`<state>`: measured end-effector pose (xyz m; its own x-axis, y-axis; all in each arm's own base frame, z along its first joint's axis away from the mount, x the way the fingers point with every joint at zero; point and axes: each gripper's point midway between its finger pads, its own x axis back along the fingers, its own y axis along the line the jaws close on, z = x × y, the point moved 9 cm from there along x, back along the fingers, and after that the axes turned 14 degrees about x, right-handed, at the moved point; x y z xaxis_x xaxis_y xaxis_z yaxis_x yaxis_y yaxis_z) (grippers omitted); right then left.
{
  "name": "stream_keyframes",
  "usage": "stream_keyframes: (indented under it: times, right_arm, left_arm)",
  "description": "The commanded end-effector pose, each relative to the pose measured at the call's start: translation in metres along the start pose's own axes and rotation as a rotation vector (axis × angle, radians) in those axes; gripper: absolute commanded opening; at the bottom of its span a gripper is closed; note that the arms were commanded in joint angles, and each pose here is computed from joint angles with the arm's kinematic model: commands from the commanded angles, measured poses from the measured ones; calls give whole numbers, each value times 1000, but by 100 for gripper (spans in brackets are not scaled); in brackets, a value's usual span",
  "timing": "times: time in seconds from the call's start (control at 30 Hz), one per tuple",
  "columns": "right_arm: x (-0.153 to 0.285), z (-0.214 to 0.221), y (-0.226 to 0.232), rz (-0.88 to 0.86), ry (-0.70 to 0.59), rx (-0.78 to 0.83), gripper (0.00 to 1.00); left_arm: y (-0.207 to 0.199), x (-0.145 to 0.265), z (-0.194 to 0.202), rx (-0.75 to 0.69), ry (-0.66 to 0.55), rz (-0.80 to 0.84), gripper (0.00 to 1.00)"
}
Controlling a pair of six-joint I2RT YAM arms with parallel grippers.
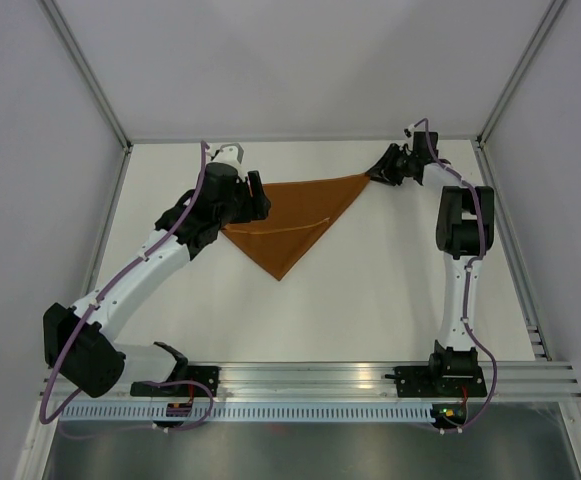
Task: Fold the napkin, place the utensils inside, and roll it up
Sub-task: Fold the napkin
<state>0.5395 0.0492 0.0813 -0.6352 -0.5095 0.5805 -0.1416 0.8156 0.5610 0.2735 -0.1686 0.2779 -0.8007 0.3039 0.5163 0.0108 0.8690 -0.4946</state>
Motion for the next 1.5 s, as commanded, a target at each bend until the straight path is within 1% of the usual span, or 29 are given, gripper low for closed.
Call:
stream_keyframes:
  times: [0.0, 0.07, 0.23, 0.37, 0.43, 0.47, 0.5, 0.6, 0.77, 0.97, 1.0, 1.17, 1.27, 1.3, 1.33, 1.4, 1.47]
  right_arm:
    - [-11, 2, 2, 5, 3, -28, 36]
    - [-11, 0, 3, 3, -7, -22, 30]
    - [-5, -12, 13, -9, -58, 21, 22]
    - [8, -25, 25, -19, -107, 59, 15]
    - [15, -30, 29, -15, -143, 78, 13]
    - [22, -33, 35, -20, -156, 90, 13]
    - [19, -31, 50, -41, -159, 115, 12]
    - [30, -34, 64, -54, -184, 154, 10]
    - [44, -29, 92, -82, -187, 277, 9]
    - [55, 0, 136, -139, -140, 473, 8]
    - [53, 10, 147, -155, -117, 536, 8]
    - [56, 46, 182, -206, -39, 696, 7]
    - [55, 75, 212, -241, 11, 826, 6]
    - [56, 82, 219, -239, 24, 846, 6]
    - [58, 86, 223, -217, 17, 923, 6]
    - [55, 105, 241, -232, 46, 998, 6]
    - [54, 115, 248, -220, 57, 1057, 5]
  left_arm:
    - [0, -1, -3, -28, -14, 21, 69]
    - [1, -3, -2, -30, -10, 16, 69]
    - [3, -7, 2, -28, 4, 13, 69]
    - [5, -10, 5, -28, 12, 14, 69]
    - [5, -12, 5, -25, 14, 15, 69]
    - [6, -12, 6, -26, 17, 15, 69]
    - [5, -13, 6, -24, 17, 17, 69]
    - [5, -13, 6, -21, 16, 20, 69]
    - [3, -12, 5, -18, 15, 34, 69]
    - [2, -7, 2, -17, 4, 42, 69]
    - [2, -7, 2, -15, 3, 43, 69]
    - [2, 2, -3, 6, -30, 41, 69]
    - [-1, 16, -14, 37, -84, 54, 69]
    - [-1, 20, -17, 51, -103, 52, 69]
    - [-4, 26, -21, 60, -122, 62, 69]
    - [-7, 41, -30, 79, -166, 84, 69]
    - [-10, 53, -37, 88, -197, 109, 70]
